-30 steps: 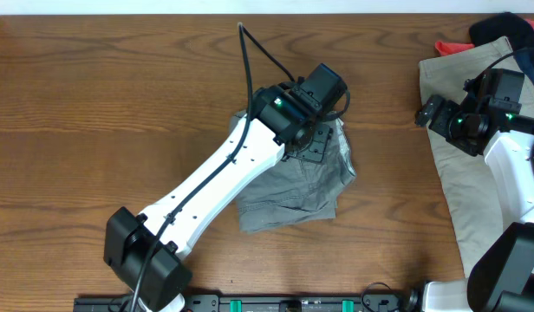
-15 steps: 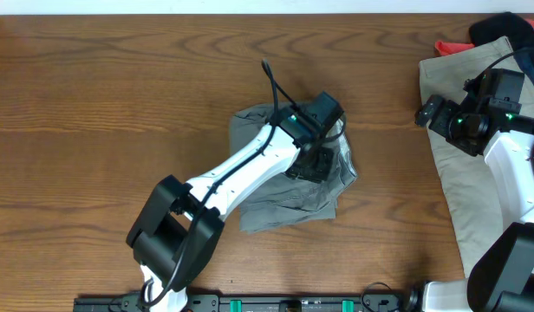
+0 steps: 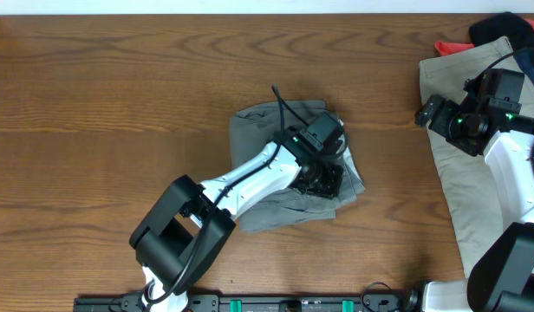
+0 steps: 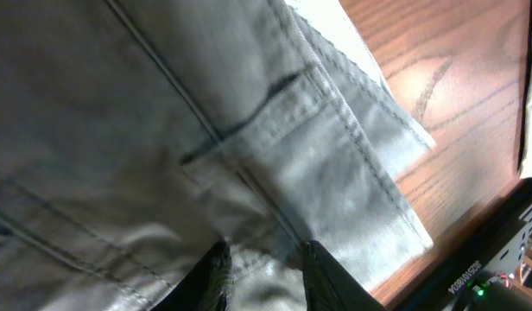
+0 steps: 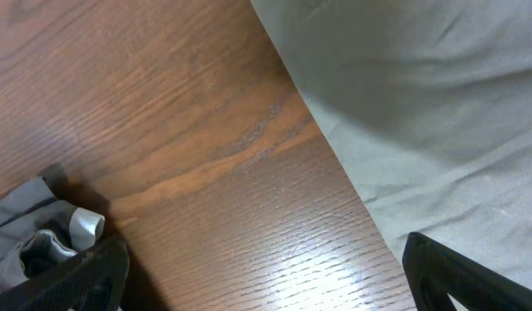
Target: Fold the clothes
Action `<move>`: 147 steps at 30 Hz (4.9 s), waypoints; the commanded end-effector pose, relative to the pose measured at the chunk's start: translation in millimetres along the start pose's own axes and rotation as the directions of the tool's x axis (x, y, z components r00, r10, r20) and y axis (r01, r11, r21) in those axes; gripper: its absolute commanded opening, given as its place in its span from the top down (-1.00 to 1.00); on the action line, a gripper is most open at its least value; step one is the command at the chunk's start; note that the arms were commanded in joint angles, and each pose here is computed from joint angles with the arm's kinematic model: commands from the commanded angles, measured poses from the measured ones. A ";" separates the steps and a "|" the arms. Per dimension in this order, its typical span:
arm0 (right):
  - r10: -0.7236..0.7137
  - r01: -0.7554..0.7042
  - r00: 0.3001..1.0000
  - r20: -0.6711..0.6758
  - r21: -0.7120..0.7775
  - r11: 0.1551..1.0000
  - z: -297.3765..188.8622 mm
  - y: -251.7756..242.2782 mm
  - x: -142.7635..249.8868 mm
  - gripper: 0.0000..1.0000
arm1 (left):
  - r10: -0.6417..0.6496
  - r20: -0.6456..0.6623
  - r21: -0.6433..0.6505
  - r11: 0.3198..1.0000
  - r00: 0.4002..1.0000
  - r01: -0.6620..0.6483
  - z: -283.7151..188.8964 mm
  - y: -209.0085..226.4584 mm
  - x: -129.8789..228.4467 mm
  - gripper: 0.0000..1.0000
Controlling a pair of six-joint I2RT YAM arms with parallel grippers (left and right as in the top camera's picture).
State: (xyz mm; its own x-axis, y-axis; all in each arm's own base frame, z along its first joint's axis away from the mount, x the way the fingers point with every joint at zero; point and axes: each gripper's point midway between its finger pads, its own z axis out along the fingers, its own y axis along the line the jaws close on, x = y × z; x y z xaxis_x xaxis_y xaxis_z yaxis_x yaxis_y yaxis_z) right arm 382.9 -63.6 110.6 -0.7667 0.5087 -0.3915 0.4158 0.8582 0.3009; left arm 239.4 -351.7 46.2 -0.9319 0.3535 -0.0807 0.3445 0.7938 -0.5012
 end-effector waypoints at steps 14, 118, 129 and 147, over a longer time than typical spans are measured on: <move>-0.018 0.018 1.000 0.008 -0.002 1.000 -1.6 0.7 -4.1 -0.98 | 0.028 0.012 0.031 0.999 1.000 -0.028 22.2 6.9 16.8 0.32; -0.019 0.019 1.000 0.008 -0.003 1.000 -1.5 1.2 -3.9 -0.99 | -0.357 0.107 0.059 0.934 0.928 0.352 -79.7 186.2 31.1 -0.96; -0.019 0.019 1.000 0.008 -0.003 1.000 -1.5 1.3 -4.0 -0.99 | -0.338 0.118 0.155 0.935 0.934 0.318 -66.8 178.0 14.3 -0.04; -0.019 0.019 1.000 0.008 -0.003 1.000 -1.5 1.2 -3.9 -0.98 | -0.621 0.600 0.125 0.696 0.505 0.707 -155.8 337.1 -38.8 0.88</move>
State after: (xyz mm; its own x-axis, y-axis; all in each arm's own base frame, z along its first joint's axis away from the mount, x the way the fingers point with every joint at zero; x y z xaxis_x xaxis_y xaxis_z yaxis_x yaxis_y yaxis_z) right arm 383.0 -63.6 110.5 -0.7669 0.5084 -0.3917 0.4155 0.8584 0.3008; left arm 398.1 -76.2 22.4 -0.8621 -0.4584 -0.2160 -0.2640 0.7701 -0.5808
